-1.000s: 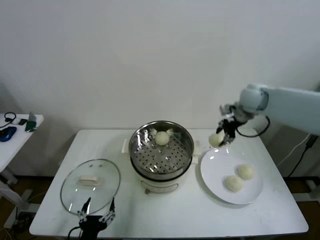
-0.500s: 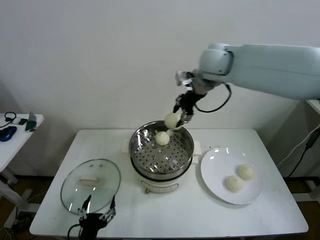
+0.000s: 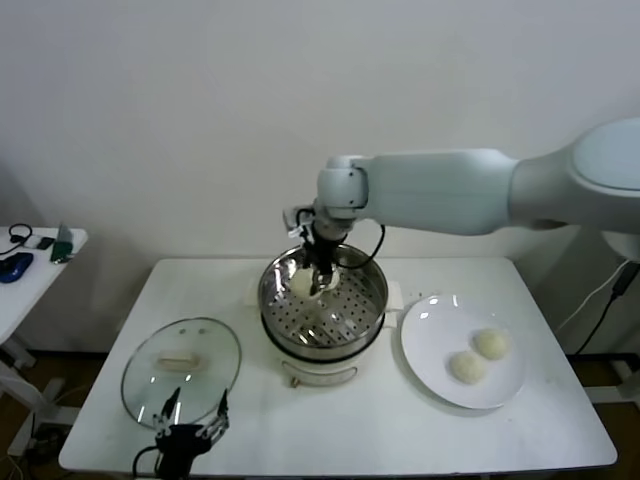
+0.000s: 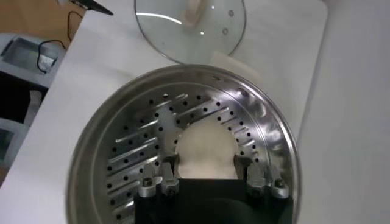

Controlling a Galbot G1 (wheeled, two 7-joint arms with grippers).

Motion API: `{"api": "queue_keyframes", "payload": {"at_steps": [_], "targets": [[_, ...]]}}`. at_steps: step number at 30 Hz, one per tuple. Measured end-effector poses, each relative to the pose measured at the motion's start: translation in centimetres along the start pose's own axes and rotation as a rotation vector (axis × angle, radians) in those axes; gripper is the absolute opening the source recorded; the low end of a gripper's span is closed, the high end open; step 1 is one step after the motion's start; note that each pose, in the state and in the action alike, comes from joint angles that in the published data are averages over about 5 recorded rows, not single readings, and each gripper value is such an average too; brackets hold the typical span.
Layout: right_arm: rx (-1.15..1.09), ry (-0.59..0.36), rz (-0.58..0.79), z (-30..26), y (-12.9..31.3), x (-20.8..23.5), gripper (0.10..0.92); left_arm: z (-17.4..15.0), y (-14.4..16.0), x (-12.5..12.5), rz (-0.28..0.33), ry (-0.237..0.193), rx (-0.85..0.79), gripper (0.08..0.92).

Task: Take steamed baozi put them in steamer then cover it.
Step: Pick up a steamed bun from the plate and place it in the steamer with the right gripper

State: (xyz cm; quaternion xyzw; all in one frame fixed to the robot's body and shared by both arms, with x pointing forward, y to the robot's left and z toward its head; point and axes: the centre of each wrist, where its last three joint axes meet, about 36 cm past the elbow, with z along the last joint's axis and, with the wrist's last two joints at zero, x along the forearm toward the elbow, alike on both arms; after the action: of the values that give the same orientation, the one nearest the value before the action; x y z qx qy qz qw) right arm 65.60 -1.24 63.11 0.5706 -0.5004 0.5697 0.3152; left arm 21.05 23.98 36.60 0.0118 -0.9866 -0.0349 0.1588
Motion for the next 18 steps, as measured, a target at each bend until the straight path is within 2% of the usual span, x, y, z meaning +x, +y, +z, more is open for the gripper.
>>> {"api": "queue_keyframes", "payload": {"at_steps": [6,12,15,18], "targets": [[0.002,0.010,0.001,-1.1,-0.2,-2.7,0.619,0.1,-0.1,-0.1,-0.001,0.002,0.002,0.823],[0.002,0.020,0.007,-1.5,-0.3,-3.7,0.625,0.0,-0.2,0.0,0.000,-0.001,0.006,0.823],[0.005,0.020,0.012,-1.5,-0.4,-3.7,0.672,-0.1,-0.3,0.1,0.002,-0.002,0.008,0.823],[0.009,0.015,0.016,-1.4,-0.5,-3.3,0.754,-0.3,-0.4,0.1,0.002,-0.003,0.010,0.823]]}}
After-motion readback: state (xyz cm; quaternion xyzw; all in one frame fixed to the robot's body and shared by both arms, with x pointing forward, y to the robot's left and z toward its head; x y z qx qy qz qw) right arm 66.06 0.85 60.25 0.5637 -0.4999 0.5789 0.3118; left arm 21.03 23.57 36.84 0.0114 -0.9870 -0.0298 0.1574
